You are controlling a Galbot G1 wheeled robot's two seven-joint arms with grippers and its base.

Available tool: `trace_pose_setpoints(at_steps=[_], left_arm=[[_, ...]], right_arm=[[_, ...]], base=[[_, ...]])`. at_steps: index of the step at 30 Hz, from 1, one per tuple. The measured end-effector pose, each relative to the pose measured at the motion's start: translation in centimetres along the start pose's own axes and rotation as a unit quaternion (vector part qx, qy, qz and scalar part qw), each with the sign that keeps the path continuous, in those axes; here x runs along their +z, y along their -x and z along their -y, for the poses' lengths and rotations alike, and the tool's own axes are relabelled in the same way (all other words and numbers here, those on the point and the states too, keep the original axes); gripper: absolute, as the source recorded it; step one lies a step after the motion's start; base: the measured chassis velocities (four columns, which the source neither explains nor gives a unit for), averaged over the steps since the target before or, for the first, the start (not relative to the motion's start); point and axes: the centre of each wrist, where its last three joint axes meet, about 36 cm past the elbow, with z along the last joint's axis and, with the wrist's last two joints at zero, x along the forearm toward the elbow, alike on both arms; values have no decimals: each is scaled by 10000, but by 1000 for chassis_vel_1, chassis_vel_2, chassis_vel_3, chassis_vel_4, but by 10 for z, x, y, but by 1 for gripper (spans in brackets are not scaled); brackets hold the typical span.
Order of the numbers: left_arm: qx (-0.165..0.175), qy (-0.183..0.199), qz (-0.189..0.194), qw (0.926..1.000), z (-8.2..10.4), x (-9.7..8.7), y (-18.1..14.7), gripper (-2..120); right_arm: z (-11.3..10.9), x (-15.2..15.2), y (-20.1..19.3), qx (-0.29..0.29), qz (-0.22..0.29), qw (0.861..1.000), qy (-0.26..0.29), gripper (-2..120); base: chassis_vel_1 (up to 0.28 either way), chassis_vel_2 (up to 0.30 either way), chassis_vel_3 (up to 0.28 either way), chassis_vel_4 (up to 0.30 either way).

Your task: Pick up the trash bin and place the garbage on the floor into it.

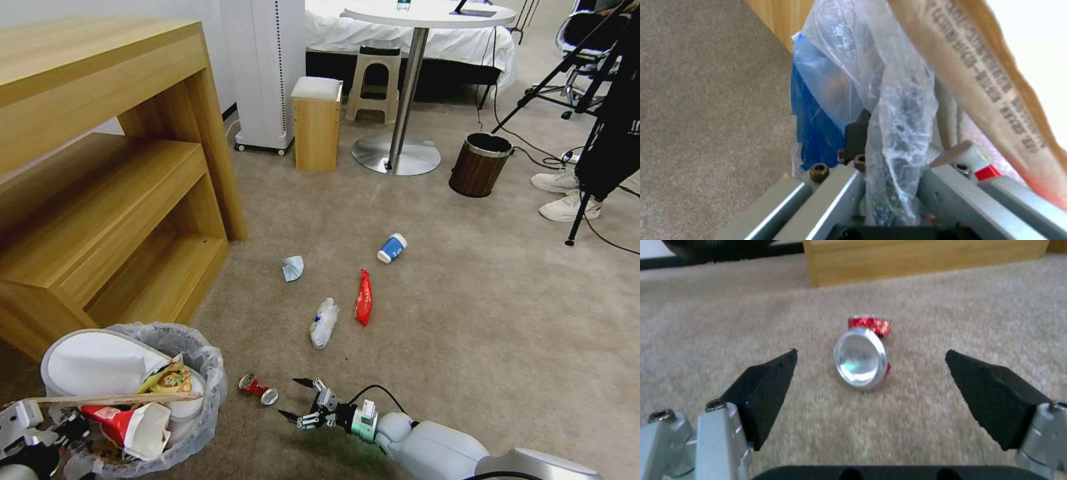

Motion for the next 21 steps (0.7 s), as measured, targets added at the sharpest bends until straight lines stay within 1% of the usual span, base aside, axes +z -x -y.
trace_pose_setpoints(at_steps=[17,19,21], left_arm=[[-87,4,-5,10000,-4,-1,-2,0],[-95,5,1,10000,-5,-1,-3,0],[-94,6,4,10000,-5,-2,-3,0]], right_arm=[[10,2,12,20,-280,9996,-65,78],[12,-1,17,16,-261,9996,-72,72],[12,-2,19,9,-258,9996,-79,71]], base=[[0,0,0,0],[0,0,0,0],[0,0,0,0]])
